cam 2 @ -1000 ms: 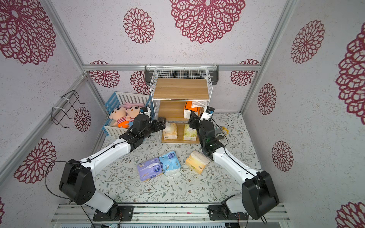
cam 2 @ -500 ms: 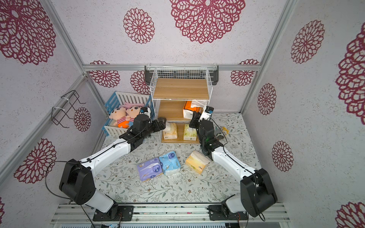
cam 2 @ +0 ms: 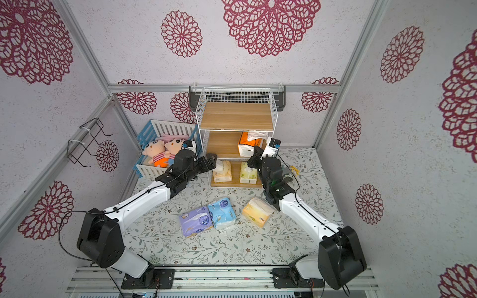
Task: Remove the tissue boxes from the shelf
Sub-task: Pick up a box of tissues from the shelf.
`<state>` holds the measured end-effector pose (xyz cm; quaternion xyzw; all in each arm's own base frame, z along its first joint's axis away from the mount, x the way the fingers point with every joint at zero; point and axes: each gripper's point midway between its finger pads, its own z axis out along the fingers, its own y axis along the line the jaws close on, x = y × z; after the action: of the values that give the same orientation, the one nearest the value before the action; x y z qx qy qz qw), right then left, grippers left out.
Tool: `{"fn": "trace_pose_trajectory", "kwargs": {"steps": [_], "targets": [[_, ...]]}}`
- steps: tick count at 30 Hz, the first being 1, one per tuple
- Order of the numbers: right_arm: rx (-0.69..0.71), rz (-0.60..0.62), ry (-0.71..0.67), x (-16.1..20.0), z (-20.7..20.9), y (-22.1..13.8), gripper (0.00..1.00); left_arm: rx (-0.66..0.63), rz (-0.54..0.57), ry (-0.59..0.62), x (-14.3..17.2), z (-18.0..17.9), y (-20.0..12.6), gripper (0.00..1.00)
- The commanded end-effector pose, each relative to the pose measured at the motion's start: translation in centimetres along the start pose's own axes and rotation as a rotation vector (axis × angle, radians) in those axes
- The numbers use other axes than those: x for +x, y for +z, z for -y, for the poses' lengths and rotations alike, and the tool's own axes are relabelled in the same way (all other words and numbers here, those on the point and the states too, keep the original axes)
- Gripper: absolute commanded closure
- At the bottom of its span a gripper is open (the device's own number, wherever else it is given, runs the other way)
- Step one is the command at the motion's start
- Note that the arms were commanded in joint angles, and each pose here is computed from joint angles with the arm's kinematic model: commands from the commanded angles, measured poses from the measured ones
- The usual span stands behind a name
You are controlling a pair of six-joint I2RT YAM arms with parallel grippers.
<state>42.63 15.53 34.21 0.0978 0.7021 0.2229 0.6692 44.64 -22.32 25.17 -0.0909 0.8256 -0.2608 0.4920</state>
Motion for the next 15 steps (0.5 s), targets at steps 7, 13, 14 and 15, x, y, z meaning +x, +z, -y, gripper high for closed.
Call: {"fn": "trace_pose_trajectory", "kwargs": {"steps": [7, 13, 14, 15], "targets": [[-0.052, 0.014, 0.053, -2.0, -0.9, -2.7, 1.0, -0.002, 0.032, 0.004, -1.3, 0.0, -1.8, 0.03], [-0.04, 0.0, 0.074, -1.1, 0.1, -4.1, 1.0, 0.007, 0.043, -0.011, -1.6, 0.3, -1.6, 0.03], [-0.036, 0.0, 0.073, -1.0, 0.3, -4.3, 1.0, 0.011, 0.045, -0.014, -1.7, 0.4, -1.5, 0.03], [-0.03, -0.004, 0.073, -0.7, 0.5, -4.4, 0.98, 0.014, 0.042, -0.018, -1.7, 0.5, -1.4, 0.03]]}}
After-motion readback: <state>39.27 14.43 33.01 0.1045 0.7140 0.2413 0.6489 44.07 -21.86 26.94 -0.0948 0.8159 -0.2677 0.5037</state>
